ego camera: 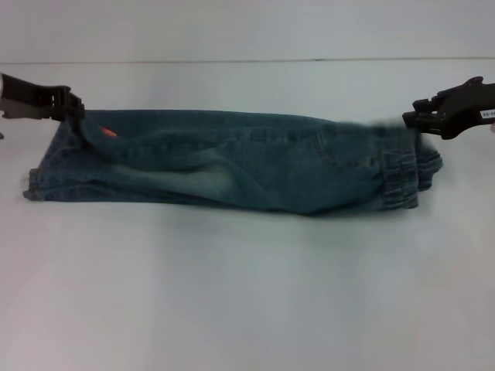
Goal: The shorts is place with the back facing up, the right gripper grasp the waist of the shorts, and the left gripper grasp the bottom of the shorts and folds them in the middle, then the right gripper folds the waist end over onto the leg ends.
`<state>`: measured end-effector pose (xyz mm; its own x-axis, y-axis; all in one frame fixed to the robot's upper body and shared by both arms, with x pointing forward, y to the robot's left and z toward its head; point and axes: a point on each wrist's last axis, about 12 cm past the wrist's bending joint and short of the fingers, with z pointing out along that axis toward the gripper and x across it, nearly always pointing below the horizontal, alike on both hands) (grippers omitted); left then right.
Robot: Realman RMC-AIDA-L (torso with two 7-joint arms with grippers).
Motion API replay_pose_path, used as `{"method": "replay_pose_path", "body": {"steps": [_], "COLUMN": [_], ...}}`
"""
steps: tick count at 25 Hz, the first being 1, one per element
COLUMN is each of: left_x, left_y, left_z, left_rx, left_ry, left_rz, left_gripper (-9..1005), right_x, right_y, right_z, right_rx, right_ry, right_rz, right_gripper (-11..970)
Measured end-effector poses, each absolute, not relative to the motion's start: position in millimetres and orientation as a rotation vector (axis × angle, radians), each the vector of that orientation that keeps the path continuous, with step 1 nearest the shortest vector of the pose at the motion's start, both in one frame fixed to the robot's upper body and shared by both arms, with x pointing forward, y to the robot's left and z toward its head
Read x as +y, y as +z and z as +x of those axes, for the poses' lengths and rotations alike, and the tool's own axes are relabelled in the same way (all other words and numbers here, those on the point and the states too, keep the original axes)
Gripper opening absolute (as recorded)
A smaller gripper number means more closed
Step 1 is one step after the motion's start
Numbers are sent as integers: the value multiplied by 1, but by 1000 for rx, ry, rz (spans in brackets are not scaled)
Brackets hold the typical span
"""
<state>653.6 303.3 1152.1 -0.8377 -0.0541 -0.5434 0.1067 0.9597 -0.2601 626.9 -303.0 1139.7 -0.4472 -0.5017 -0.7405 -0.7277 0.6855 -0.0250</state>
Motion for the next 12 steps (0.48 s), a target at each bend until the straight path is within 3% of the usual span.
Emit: {"method": "replay_pose_path", "body": {"steps": [5,11,12], "left_x": [307,307,307], "left_y": [1162,1162,1162], "left_z": [657,656,655], "left_rx": [2508,2510,2511], "left_ry": [-361,-357,-357], "left_rz": [4,7,8], "left_gripper": [209,437,558], "right_x": [-305,-307,-308], "right_y": [1140,1139,1139], "right_z": [627,626,625], "right_rx": [2145,2145,2145], "right_ry": [373,370,369], "right_rz": [-932,-924,-922], "right_gripper": [301,559,581]}}
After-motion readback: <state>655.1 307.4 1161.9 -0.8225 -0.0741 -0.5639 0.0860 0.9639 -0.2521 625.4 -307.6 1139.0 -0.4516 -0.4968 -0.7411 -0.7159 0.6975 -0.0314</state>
